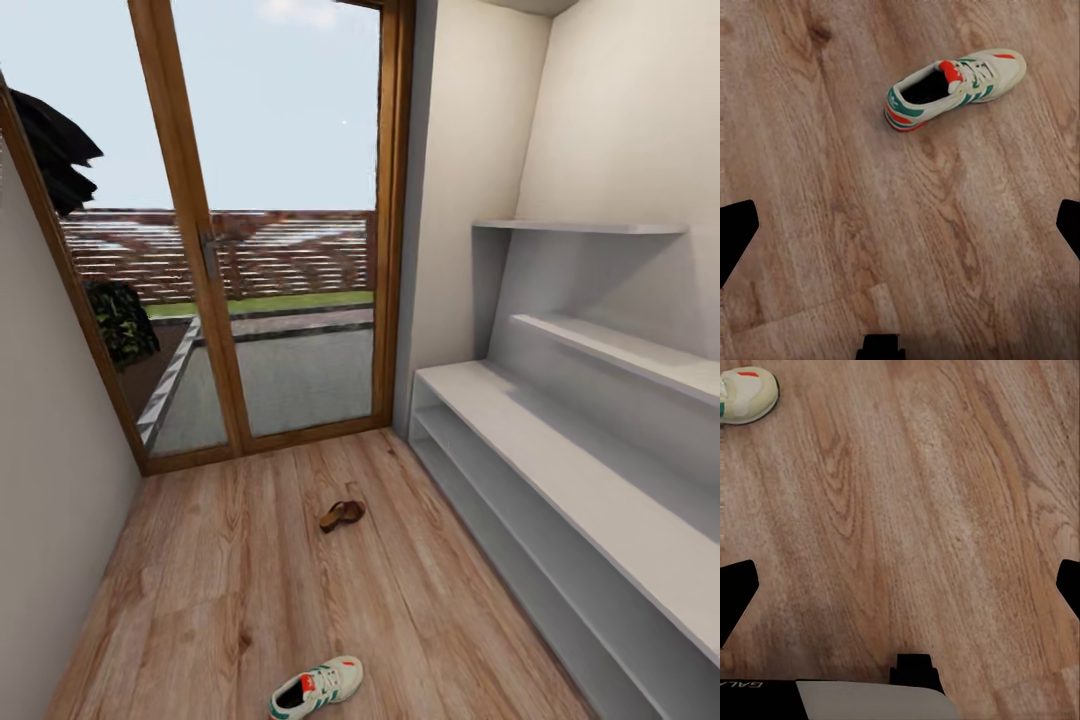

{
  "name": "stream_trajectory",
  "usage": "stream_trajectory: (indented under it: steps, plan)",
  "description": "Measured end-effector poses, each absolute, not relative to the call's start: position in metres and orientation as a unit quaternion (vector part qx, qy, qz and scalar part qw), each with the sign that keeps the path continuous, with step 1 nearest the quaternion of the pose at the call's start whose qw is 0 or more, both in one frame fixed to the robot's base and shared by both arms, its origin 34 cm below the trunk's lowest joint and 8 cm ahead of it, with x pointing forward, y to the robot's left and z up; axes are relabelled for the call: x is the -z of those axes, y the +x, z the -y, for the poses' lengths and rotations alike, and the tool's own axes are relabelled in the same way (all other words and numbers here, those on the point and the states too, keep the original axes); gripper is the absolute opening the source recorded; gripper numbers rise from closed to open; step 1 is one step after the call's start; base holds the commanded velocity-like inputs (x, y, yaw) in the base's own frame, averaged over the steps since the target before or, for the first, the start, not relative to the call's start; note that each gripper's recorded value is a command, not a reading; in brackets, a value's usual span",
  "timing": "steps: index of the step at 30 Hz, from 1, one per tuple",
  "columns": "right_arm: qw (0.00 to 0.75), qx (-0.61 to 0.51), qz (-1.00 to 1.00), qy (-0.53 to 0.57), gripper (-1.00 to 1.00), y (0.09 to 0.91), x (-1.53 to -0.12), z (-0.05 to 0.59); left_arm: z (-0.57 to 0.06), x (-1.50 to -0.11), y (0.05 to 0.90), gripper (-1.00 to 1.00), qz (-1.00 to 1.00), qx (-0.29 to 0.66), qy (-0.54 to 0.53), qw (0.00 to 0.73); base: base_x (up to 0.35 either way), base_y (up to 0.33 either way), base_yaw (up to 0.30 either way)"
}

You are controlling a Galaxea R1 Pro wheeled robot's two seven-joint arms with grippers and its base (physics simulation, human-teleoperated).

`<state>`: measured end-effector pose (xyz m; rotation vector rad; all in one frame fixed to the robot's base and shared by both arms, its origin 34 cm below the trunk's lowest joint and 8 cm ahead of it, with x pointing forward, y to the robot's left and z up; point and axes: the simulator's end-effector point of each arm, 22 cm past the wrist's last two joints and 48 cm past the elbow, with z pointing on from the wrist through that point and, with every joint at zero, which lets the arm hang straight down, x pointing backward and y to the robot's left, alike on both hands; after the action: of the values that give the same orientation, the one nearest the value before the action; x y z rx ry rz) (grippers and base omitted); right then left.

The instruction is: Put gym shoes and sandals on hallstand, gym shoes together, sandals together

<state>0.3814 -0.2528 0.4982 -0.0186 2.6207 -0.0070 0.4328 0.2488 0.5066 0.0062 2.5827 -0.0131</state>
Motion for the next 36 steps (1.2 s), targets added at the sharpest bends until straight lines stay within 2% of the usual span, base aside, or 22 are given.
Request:
stream_trajectory:
  steps: [13, 25, 36]
  plan:
    - [0.258, 0.003, -0.966, -0.007, 1.00, 0.3816, -0.4984, 0.2529, -0.2481, -0.5068, 0.4329, 1.00, -0.961, 0.006, 0.001, 0.276, 0.113, 0.299, -0.039]
    - [0.260, 0.003, -0.966, -0.007, 1.00, 0.3829, -0.4995, 0.2529, -0.2480, -0.5082, 0.4345, 1.00, -0.960, 0.006, 0.004, 0.278, 0.164, 0.307, -0.247]
    - [0.260, 0.003, -0.966, -0.007, 1.00, 0.3832, -0.4995, 0.2529, -0.2486, -0.5082, 0.4348, 1.00, -0.960, 0.005, 0.003, 0.278, 0.051, 0.066, -0.267]
